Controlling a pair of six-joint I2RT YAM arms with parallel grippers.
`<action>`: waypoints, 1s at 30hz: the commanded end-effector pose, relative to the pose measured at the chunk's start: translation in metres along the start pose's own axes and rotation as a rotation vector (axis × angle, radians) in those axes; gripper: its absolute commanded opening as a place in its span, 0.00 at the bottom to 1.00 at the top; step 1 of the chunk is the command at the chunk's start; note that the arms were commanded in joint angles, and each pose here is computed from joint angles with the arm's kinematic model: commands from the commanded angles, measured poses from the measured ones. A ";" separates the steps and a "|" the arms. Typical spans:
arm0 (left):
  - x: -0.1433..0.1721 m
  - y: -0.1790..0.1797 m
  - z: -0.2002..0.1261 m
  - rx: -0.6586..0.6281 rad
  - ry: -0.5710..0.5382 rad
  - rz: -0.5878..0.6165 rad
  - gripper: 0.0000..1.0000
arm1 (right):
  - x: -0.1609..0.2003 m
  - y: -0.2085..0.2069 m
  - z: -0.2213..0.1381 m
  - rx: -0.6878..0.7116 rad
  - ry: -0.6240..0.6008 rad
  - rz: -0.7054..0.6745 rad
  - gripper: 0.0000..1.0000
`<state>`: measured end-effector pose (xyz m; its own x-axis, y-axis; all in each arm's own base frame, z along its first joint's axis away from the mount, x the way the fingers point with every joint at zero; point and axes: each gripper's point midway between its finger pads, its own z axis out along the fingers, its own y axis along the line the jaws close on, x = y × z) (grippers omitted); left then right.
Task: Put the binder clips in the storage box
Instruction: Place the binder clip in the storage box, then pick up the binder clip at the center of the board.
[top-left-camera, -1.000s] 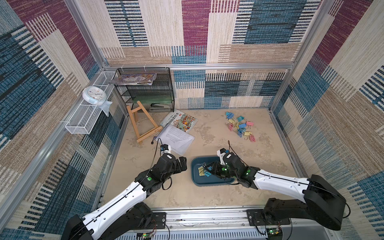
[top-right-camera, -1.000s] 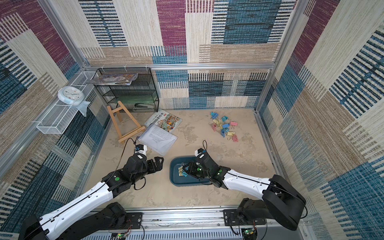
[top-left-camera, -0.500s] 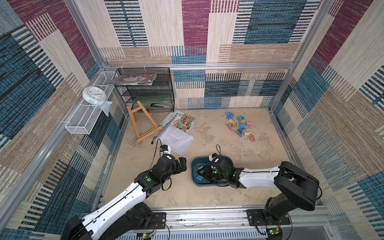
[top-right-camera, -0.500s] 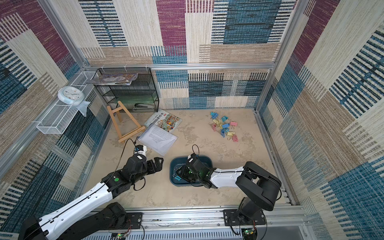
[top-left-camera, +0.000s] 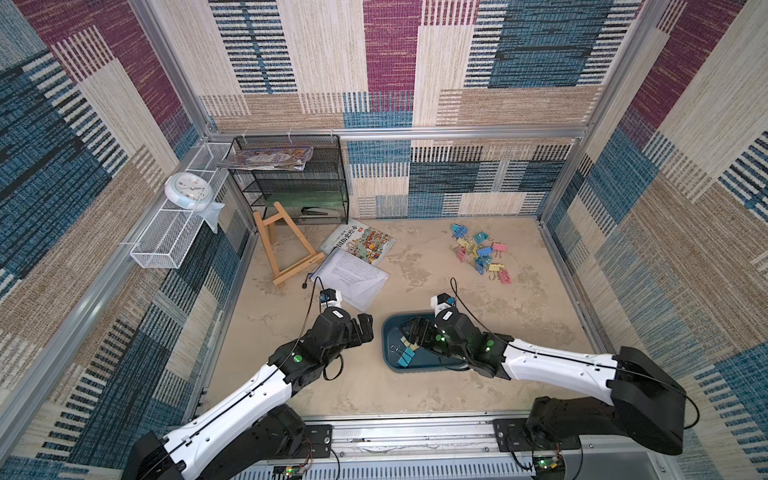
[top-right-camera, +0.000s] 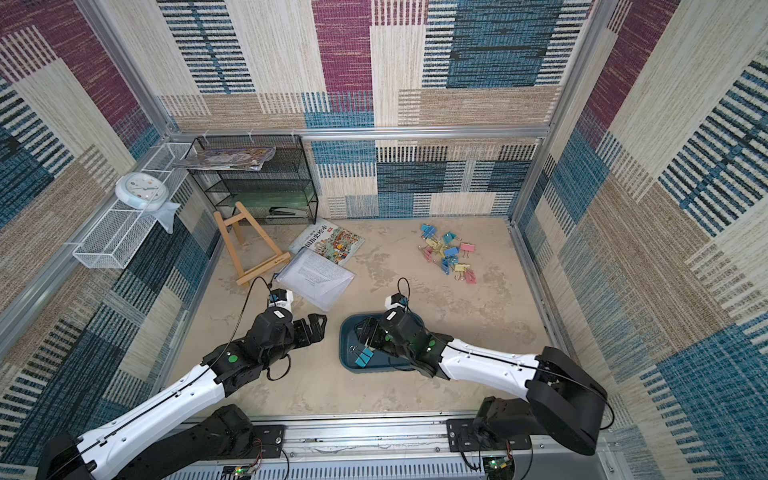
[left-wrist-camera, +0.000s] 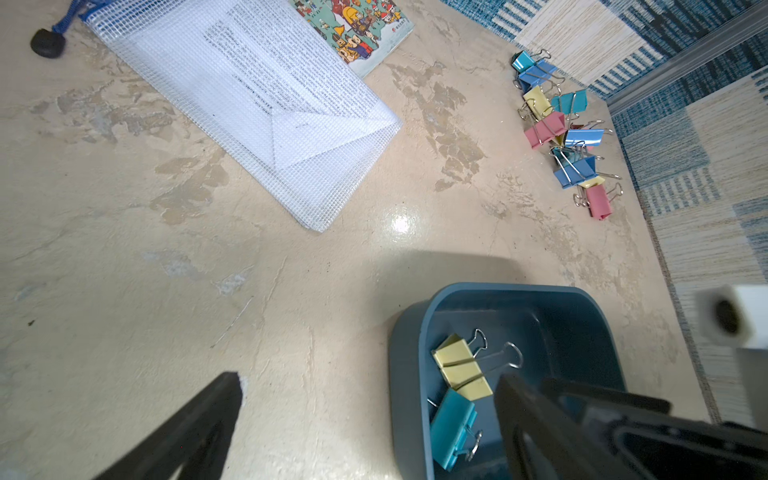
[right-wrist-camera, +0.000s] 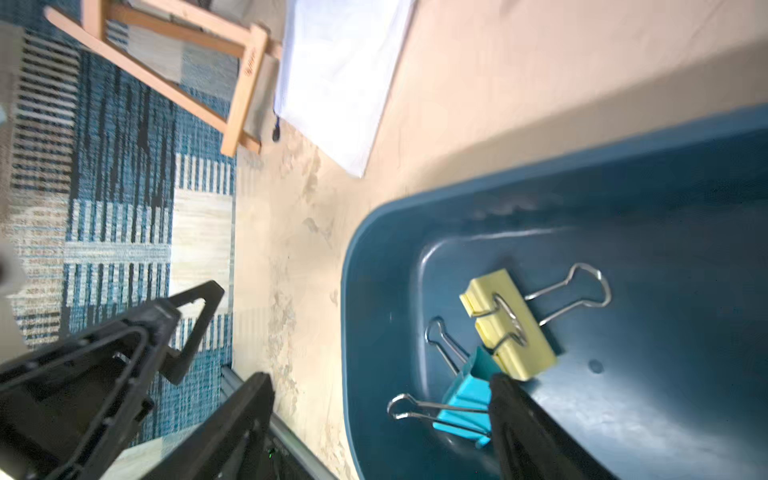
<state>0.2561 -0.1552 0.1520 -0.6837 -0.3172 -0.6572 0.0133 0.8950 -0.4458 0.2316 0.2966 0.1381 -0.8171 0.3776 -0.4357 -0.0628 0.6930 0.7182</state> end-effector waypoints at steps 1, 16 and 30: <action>-0.005 -0.004 -0.002 0.009 -0.012 0.020 0.99 | -0.054 -0.015 -0.024 0.130 -0.210 -0.152 0.87; 0.000 -0.012 0.002 0.043 0.026 0.033 0.99 | -0.258 -0.141 0.019 0.681 -0.183 -0.253 0.86; 0.010 -0.017 0.010 0.049 0.097 0.102 0.99 | -0.283 -0.202 0.048 0.759 -0.064 -0.257 0.91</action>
<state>0.2562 -0.1720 0.1456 -0.7391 -0.2196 -0.6368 0.0887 0.9054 -0.4152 0.5058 0.0842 0.0947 -0.7703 0.1968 -0.6065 0.1937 0.9785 0.0715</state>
